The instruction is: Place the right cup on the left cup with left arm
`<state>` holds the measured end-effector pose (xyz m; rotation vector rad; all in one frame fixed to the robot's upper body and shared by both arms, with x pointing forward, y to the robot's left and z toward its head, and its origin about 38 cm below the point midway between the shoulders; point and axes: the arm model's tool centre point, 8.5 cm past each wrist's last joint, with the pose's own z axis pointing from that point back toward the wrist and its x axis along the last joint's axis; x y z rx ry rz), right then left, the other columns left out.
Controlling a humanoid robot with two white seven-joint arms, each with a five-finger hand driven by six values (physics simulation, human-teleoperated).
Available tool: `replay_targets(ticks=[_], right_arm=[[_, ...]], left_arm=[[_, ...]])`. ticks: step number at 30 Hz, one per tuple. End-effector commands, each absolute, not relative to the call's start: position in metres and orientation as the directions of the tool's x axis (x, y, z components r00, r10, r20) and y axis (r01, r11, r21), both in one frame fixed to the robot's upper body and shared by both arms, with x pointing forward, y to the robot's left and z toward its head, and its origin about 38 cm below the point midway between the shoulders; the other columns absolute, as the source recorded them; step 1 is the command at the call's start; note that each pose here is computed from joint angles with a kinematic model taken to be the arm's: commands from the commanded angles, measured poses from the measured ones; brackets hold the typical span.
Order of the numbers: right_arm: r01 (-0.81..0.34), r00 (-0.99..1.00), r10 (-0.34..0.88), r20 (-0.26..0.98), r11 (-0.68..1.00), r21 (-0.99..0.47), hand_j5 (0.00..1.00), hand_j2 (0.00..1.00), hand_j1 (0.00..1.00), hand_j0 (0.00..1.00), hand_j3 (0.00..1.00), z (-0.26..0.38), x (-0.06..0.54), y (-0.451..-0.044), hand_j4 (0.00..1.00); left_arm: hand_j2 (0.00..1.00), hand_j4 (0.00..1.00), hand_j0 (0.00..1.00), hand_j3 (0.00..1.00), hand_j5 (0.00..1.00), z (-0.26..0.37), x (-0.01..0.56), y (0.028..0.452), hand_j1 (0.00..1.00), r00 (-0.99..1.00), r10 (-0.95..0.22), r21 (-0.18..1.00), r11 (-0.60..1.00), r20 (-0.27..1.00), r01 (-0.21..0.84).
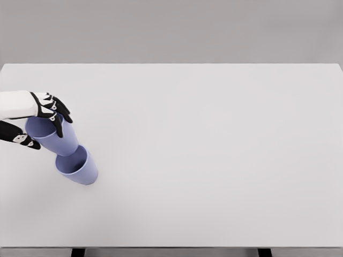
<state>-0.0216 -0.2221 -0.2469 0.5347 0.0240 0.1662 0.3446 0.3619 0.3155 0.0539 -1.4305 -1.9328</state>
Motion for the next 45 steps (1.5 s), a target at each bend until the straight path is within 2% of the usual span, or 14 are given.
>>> replay_targets(ticks=[1, 11, 21, 33, 45], right_arm=[[-0.153, 0.986, 0.165, 0.021, 0.847, 0.51, 1.0, 1.0, 1.0, 1.0, 1.0, -0.247, -0.021, -0.222, 1.0], [-0.153, 0.986, 0.165, 0.021, 0.847, 0.51, 1.0, 1.0, 1.0, 1.0, 1.0, -0.247, -0.021, -0.222, 1.0], [-0.153, 0.986, 0.165, 0.021, 0.847, 0.51, 1.0, 1.0, 1.0, 1.0, 1.0, -0.247, -0.021, -0.222, 1.0], [-0.153, 0.986, 0.165, 0.021, 0.847, 0.51, 1.0, 1.0, 1.0, 1.0, 1.0, -0.247, -0.021, -0.222, 1.0], [-0.152, 0.986, 0.165, 0.02, 0.847, 0.51, 1.0, 1.0, 1.0, 1.0, 1.0, -0.247, -0.022, -0.222, 1.0]], left_arm=[[0.5, 0.5, 0.5, 0.5, 0.5, 0.316, 0.343, 0.364, 0.5, -0.736, -0.565, 0.842, -0.127, 0.373, 0.524], [0.49, 0.49, 0.49, 0.49, 0.49, 0.32, 0.342, 0.361, 0.49, -0.731, -0.545, 0.816, -0.137, 0.411, 0.561], [0.45, 0.45, 0.45, 0.45, 0.45, 0.335, 0.348, 0.349, 0.45, -0.76, -0.509, 0.831, -0.142, 0.405, 0.538], [0.45, 0.45, 0.45, 0.45, 0.45, 0.336, 0.35, 0.341, 0.45, -0.769, -0.482, 0.817, -0.168, 0.42, 0.551], [0.66, 0.66, 0.66, 0.66, 0.66, 0.335, 0.348, 0.345, 0.66, -0.763, -0.491, 0.816, -0.164, 0.42, 0.555]])
